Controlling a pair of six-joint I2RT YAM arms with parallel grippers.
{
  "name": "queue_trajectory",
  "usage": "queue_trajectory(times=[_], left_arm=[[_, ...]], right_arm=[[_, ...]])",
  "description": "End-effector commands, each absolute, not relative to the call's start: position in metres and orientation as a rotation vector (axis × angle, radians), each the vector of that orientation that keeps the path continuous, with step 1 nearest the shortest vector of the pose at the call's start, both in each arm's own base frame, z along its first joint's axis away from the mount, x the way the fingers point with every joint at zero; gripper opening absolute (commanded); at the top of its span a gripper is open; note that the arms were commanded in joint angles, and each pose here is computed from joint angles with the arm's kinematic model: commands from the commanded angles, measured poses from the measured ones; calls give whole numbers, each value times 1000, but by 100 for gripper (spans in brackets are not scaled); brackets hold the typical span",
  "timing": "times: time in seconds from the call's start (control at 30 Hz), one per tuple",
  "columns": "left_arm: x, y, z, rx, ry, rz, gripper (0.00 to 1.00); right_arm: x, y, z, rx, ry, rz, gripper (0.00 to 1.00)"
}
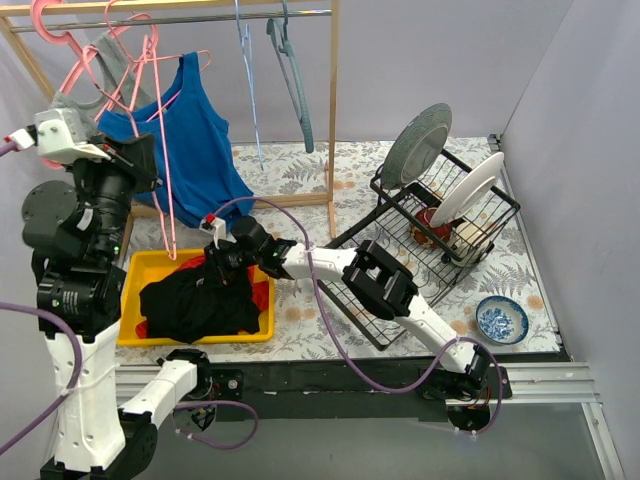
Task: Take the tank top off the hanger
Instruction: Place the tank top in the bin.
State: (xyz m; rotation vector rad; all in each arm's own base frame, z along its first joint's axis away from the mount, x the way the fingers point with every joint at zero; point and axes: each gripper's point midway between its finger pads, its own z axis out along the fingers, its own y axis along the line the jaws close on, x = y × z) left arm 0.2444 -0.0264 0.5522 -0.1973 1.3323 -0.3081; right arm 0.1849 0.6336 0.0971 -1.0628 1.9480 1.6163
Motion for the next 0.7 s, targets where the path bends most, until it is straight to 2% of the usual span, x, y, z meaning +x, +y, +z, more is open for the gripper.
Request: queue_trajectory(times=[0.0, 0.2, 0.3, 0.5, 0.6, 0.67], left_arm=[[247, -33, 524, -197, 1410, -338, 0], [252, -37, 510, -188, 1476, -344, 0], [253, -38, 503, -189, 1508, -347, 0], [264, -40, 480, -196, 1605, -338, 0], [268, -47, 480, -173, 1626, -368, 0], [268, -52, 482, -157, 1625, -396, 0]], right_arm=[[182, 626, 100, -1059, 1968, 1598, 25], [178, 614, 151, -1032, 1883, 1618, 25], [175, 608, 191, -1038, 1782, 1629, 29], [174, 592, 231, -1044, 1716, 1577, 45], [155, 579, 237, -1084, 1663, 1603, 61], [146, 572, 227, -1110, 1680, 1583, 63]])
